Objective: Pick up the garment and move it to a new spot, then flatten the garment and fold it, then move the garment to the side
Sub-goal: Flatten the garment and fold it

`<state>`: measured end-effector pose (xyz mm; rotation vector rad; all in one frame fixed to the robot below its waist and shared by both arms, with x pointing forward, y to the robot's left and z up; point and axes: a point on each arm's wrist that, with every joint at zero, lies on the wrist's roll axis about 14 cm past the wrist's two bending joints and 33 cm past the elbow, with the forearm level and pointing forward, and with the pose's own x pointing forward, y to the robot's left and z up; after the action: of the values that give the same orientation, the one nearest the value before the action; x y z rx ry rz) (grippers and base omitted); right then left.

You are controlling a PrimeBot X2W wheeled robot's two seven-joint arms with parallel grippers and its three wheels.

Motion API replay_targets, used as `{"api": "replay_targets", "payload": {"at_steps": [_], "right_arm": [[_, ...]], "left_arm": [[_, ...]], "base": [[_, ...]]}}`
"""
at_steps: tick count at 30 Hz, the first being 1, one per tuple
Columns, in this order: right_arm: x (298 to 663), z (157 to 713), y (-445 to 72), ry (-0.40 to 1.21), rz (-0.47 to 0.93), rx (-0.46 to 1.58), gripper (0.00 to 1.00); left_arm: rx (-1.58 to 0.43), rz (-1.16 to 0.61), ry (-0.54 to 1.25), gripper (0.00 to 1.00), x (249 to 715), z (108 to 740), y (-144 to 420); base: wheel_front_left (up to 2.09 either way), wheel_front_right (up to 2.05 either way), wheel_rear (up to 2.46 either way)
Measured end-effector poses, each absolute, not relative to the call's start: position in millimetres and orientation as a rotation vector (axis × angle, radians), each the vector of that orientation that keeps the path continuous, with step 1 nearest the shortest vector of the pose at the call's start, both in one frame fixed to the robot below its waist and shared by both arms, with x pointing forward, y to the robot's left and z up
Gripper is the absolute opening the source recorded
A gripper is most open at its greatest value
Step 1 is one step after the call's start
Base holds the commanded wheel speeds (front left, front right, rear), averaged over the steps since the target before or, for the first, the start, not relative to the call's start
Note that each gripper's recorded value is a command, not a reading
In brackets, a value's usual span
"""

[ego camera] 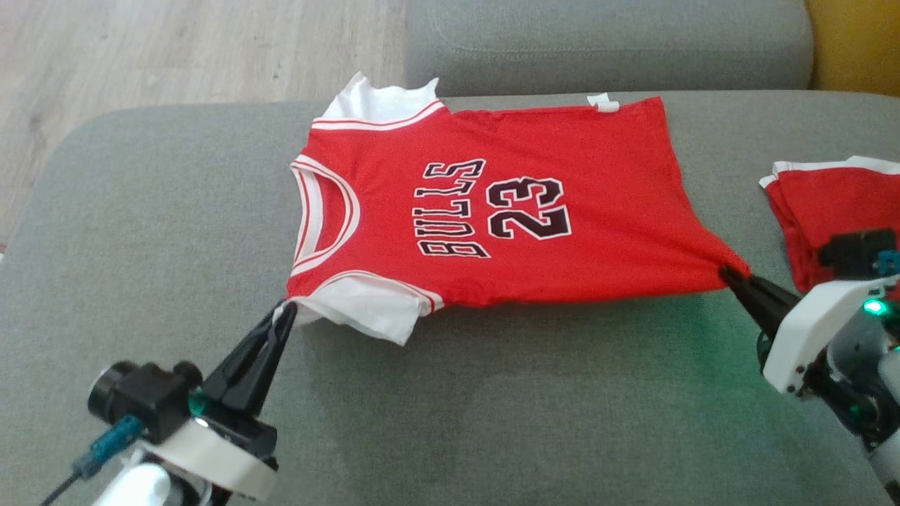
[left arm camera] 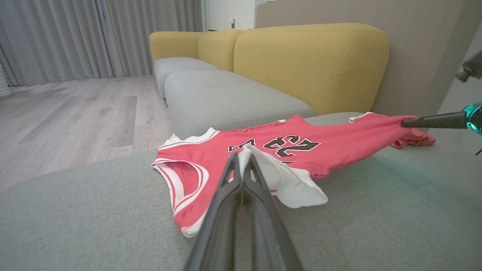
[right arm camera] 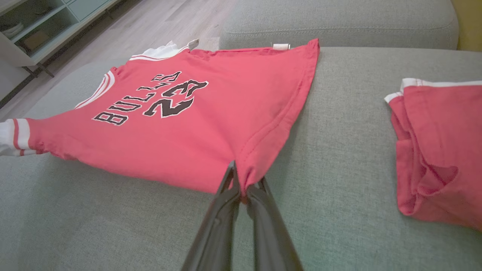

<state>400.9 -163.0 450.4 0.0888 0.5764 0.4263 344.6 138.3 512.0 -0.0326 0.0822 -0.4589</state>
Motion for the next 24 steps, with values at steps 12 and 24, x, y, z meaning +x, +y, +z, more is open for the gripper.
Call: {"api": "replay_targets", "payload": {"at_steps": [12, 24], "right_arm": [[407.1, 437.4, -156.8, 0.641, 0.410, 0.078, 0.00], [441.2, 430.7, -149.5, 0.700, 0.395, 0.084, 0.00]], "left_arm": [[0.022, -0.447, 0.089, 0.00, 390.0, 508.6, 146.1], [0.113, -0.467, 0.146, 0.00, 435.7, 494.8, 150.2]], "base": [[0.00, 0.00, 0.00], [0.00, 0.00, 0.00]]}}
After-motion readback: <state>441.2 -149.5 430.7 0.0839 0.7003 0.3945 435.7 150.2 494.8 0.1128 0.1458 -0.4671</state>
